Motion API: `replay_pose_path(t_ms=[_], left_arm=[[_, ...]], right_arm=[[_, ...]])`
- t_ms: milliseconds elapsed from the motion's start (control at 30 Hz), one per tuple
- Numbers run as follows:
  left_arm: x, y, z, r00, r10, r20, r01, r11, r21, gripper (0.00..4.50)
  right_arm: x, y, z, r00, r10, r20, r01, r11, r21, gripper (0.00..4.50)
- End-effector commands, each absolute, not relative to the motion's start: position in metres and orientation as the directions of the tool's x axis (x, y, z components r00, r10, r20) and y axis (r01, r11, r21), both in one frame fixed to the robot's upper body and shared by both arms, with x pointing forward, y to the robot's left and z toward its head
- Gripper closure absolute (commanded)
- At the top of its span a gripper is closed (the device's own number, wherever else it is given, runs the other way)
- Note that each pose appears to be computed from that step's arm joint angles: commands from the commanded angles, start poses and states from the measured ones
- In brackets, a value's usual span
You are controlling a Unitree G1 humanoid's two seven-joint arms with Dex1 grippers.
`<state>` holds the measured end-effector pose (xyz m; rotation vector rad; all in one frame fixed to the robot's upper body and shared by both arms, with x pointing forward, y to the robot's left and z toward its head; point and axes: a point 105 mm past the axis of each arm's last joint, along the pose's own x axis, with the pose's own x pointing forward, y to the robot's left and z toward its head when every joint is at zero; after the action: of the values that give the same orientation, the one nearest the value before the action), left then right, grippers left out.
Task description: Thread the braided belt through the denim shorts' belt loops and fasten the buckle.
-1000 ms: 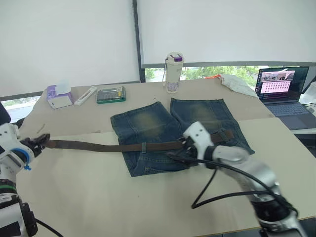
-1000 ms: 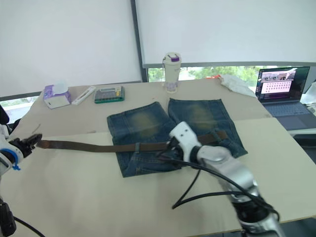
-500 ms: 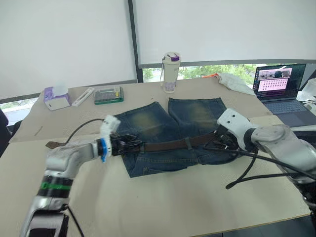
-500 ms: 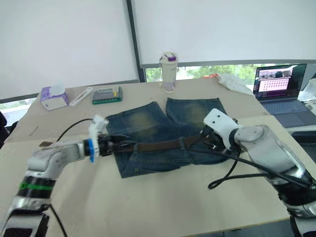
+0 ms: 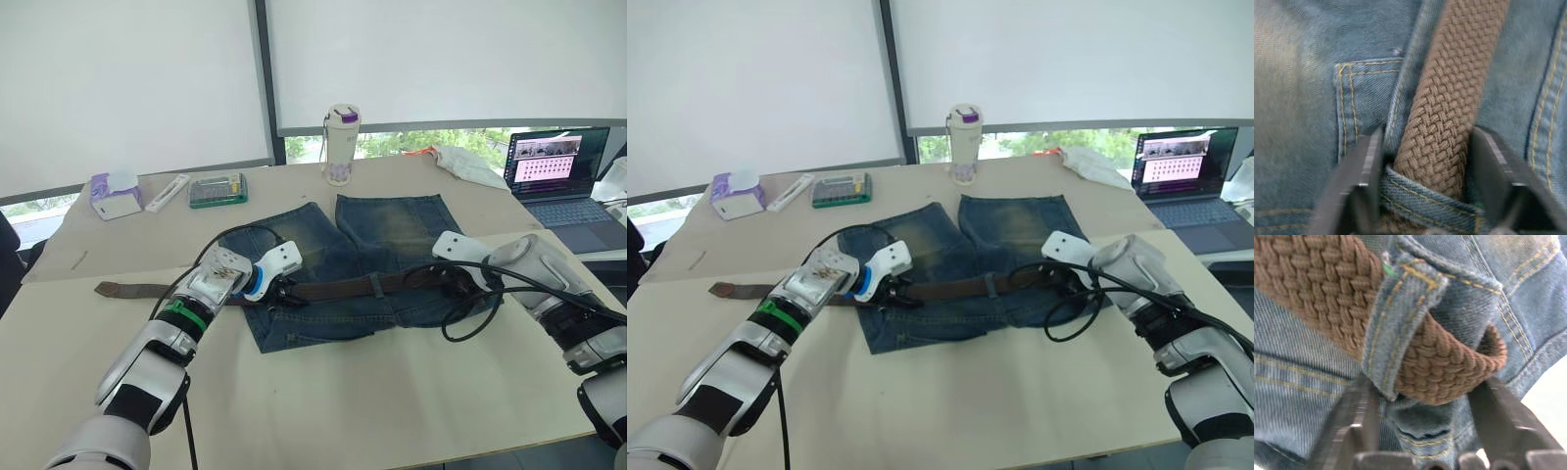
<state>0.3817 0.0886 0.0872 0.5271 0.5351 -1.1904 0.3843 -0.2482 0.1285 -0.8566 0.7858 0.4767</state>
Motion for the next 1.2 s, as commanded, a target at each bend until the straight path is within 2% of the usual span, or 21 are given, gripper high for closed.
replay_pose_path(t_ms=[33, 133, 167, 233, 333, 400, 467, 533, 600, 667, 733, 800, 867, 933, 967, 1033, 1100, 1200], left_arm=[[0.396, 0.107, 0.075, 0.372, -0.63, -0.682, 0.923, 0.329, 0.2, 3.57], [0.43, 0.122, 0.104, 0.594, -0.579, -0.558, 0.802, 0.484, 0.351, 4.41], [0.435, 0.125, 0.109, 0.626, -0.567, -0.536, 0.778, 0.502, 0.379, 4.42], [0.45, 0.133, 0.136, 0.721, -0.538, -0.436, 0.692, 0.545, 0.473, 4.42], [0.46, 0.137, 0.164, 0.792, -0.521, -0.319, 0.6, 0.565, 0.566, 4.42], [0.459, 0.134, 0.183, 0.797, -0.562, -0.221, 0.565, 0.564, 0.602, 4.42], [0.455, 0.131, 0.191, 0.773, -0.609, -0.176, 0.575, 0.557, 0.599, 4.42], [0.44, 0.126, 0.187, 0.688, -0.707, -0.164, 0.651, 0.503, 0.568, 4.42], [0.41, 0.124, 0.171, 0.562, -0.804, -0.195, 0.746, 0.39, 0.54, 4.42], [0.385, 0.125, 0.163, 0.521, -0.833, -0.184, 0.762, 0.357, 0.541, 4.42], [0.365, 0.13, 0.159, 0.527, -0.833, -0.17, 0.769, 0.382, 0.513, 4.42], [0.345, 0.135, 0.151, 0.505, -0.837, -0.212, 0.802, 0.364, 0.474, 4.42], [0.321, 0.142, 0.143, 0.435, -0.861, -0.263, 0.877, 0.339, 0.341, 3.39], [0.309, 0.152, 0.142, 0.38, -0.873, -0.307, 0.924, 0.339, 0.179, 2.79], [0.305, 0.158, 0.148, 0.349, -0.885, -0.308, 0.937, 0.341, 0.081, 2.41], [0.319, 0.17, 0.176, 0.378, -0.897, -0.231, 0.917, 0.397, -0.042, 1.81], [0.326, 0.168, 0.196, 0.352, -0.916, -0.191, 0.924, 0.373, -0.085, 1.81], [0.344, 0.154, 0.209, 0.351, -0.919, -0.18, 0.931, 0.364, -0.04, 1.81]], right_arm=[[0.393, -0.225, 0.148, 0.714, 0.143, -0.686, -0.621, 0.583, -0.524, 3.22], [0.416, -0.212, 0.162, 0.836, 0.153, -0.528, -0.482, 0.666, -0.57, 4.2], [0.42, -0.209, 0.165, 0.855, 0.155, -0.495, -0.456, 0.679, -0.575, 4.49], [0.428, -0.208, 0.176, 0.894, 0.146, -0.424, -0.393, 0.711, -0.583, 4.5], [0.437, -0.209, 0.187, 0.929, 0.123, -0.35, -0.319, 0.745, -0.585, 4.5], [0.437, -0.205, 0.195, 0.943, 0.149, -0.297, -0.303, 0.753, -0.584, 4.5], [0.431, -0.197, 0.196, 0.939, 0.21, -0.274, -0.332, 0.763, -0.554, 4.5], [0.416, -0.189, 0.194, 0.925, 0.275, -0.262, -0.378, 0.746, -0.549, 4.5], [0.39, -0.18, 0.189, 0.906, 0.341, -0.25, -0.422, 0.708, -0.566, 4.5], [0.369, -0.178, 0.185, 0.904, 0.361, -0.23, -0.426, 0.709, -0.561, 4.5], [0.344, -0.173, 0.174, 0.89, 0.396, -0.227, -0.451, 0.685, -0.572, 4.5], [0.322, -0.167, 0.16, 0.864, 0.438, -0.247, -0.496, 0.661, -0.562, 4.5], [0.3, -0.162, 0.145, 0.827, 0.48, -0.292, -0.556, 0.628, -0.544, 4.5], [0.282, -0.157, 0.132, 0.781, 0.526, -0.337, -0.62, 0.585, -0.523, 4.5], [0.273, -0.155, 0.128, 0.758, 0.55, -0.352, -0.646, 0.552, -0.527, 4.5], [0.263, -0.156, 0.122, 0.741, 0.561, -0.371, -0.661, 0.511, -0.549, 4.5], [0.252, -0.158, 0.114, 0.703, 0.577, -0.417, -0.704, 0.482, -0.521, 4.5], [0.241, -0.161, 0.105, 0.652, 0.599, -0.464, -0.755, 0.456, -0.472, 4.5]])
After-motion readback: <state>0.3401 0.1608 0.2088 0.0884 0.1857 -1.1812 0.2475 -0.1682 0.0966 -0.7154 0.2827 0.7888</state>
